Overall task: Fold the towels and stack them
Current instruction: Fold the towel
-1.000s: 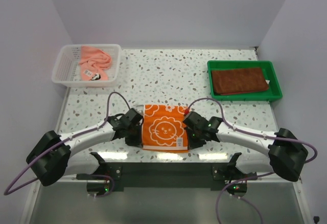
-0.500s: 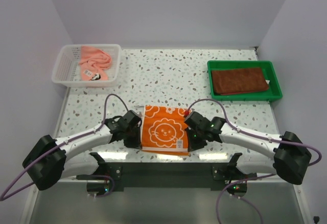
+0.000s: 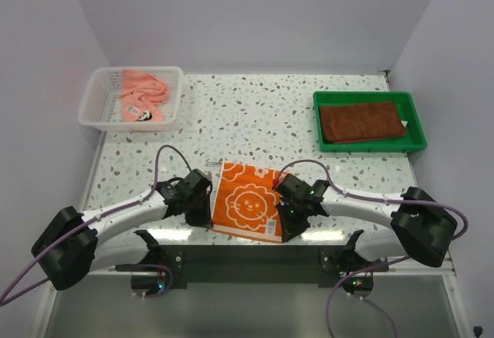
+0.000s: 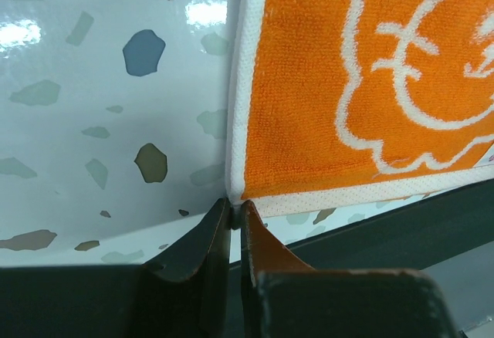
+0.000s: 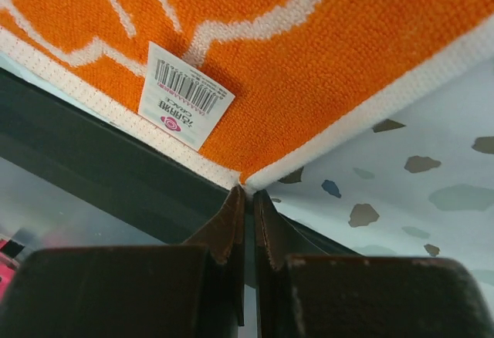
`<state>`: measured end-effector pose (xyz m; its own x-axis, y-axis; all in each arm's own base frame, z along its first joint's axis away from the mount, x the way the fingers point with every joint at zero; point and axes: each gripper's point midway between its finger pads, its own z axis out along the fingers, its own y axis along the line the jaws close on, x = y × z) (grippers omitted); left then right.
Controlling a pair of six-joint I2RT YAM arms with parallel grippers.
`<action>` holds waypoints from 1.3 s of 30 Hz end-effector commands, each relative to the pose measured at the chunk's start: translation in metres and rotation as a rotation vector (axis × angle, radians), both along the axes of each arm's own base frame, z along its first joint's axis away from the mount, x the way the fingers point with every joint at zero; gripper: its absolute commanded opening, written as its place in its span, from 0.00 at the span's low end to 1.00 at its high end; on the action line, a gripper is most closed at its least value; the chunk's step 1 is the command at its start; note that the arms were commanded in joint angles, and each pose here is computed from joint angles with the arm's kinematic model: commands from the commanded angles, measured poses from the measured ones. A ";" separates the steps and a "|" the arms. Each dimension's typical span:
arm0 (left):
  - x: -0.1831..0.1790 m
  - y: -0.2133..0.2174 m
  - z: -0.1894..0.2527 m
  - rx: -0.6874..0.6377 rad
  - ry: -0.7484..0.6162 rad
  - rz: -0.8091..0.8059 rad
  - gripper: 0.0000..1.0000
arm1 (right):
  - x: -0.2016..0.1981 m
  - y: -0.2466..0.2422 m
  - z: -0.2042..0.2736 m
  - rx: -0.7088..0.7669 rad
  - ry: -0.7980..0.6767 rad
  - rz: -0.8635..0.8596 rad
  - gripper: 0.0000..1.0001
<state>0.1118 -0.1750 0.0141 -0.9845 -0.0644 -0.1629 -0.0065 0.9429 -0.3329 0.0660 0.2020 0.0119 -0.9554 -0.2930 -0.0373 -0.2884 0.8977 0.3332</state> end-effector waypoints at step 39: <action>0.220 -0.072 0.031 0.134 -0.354 -0.251 0.34 | 0.229 -0.018 0.017 -0.073 -0.351 -0.064 0.08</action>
